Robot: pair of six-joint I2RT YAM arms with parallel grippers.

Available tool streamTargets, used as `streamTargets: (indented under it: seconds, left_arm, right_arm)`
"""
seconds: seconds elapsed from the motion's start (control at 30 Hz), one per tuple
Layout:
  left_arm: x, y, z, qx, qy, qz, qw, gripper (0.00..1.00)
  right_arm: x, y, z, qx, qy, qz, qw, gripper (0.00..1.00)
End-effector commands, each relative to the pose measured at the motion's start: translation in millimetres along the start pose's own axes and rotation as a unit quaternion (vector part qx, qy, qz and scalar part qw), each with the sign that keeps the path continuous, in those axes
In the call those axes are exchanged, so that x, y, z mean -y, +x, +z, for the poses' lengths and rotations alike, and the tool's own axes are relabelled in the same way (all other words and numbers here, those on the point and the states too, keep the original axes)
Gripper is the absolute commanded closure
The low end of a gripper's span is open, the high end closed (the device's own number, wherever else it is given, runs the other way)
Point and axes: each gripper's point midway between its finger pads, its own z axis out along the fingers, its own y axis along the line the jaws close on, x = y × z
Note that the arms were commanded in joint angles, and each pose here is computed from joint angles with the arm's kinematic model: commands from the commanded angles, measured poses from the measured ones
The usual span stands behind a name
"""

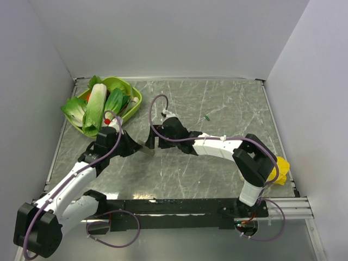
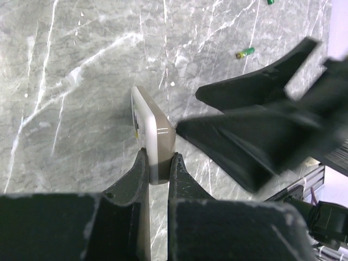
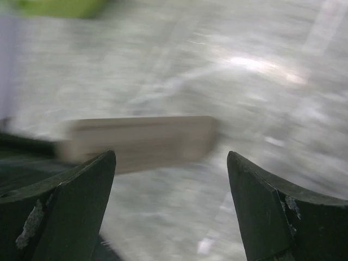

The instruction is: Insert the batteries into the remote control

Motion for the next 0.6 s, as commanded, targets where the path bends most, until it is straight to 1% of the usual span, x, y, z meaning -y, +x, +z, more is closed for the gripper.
streamTargets:
  seconds: [0.0, 0.17, 0.2, 0.23, 0.27, 0.3, 0.33, 0.4, 0.43, 0.47, 0.5, 0.53, 0.57]
  left_arm:
    - [-8.6, 6.3, -7.8, -0.015, -0.027, 0.017, 0.999, 0.99]
    - [-7.0, 7.5, -8.4, -0.018, -0.021, 0.02, 0.999, 0.99]
    - [-5.5, 8.0, -8.5, -0.019, -0.016, 0.022, 0.999, 0.99]
    - [-0.1, 7.5, -8.5, -0.02, -0.002, 0.026, 0.999, 0.99]
    - [2.7, 10.3, -8.2, -0.024, 0.01, 0.029, 0.999, 0.99]
    - [6.0, 11.3, -7.9, -0.027, 0.021, 0.032, 0.999, 0.99]
    - [8.4, 13.0, -7.7, -0.032, 0.029, 0.036, 0.998, 0.99]
    - [16.1, 16.3, -7.9, -0.043, 0.053, 0.042, 0.997, 0.99]
    - [18.8, 16.3, -8.1, -0.045, 0.061, 0.051, 0.996, 0.99]
    - [21.6, 17.1, -9.1, -0.05, 0.068, 0.055, 0.995, 0.99]
    - [22.4, 17.8, -8.8, -0.054, 0.071, 0.058, 0.994, 0.99]
    - [24.8, 16.9, -9.4, -0.054, 0.078, 0.068, 0.993, 0.99]
    - [25.8, 16.4, -9.5, -0.056, 0.079, 0.073, 0.993, 0.99]
  right_arm:
    - [92.7, 40.1, -13.4, -0.054, 0.15, -0.008, 0.987, 0.1]
    - [95.3, 38.4, -21.2, -0.044, 0.145, -0.006, 0.988, 0.1]
    - [86.3, 30.5, -19.1, -0.028, 0.119, -0.007, 0.992, 0.1]
    - [85.6, 34.8, -20.6, -0.025, 0.103, -0.012, 0.994, 0.09]
    - [77.4, 24.9, -25.4, -0.004, 0.078, -0.026, 0.997, 0.09]
    - [59.2, 7.2, -24.7, 0.037, 0.032, -0.038, 0.998, 0.09]
    - [56.5, 16.2, -28.6, 0.034, 0.003, -0.055, 0.998, 0.09]
    - [32.9, -4.4, -38.1, 0.086, -0.061, -0.116, 0.988, 0.07]
    - [22.2, 2.2, -43.9, 0.082, -0.102, -0.142, 0.981, 0.06]
    - [17.4, 1.6, -46.6, 0.091, -0.122, -0.188, 0.97, 0.05]
    - [13.2, 2.1, -49.0, 0.097, -0.139, -0.217, 0.961, 0.03]
    - [6.0, 0.5, -53.0, 0.114, -0.163, -0.247, 0.948, 0.02]
    - [2.6, 3.0, -54.6, 0.118, -0.179, -0.292, 0.932, 0.02]
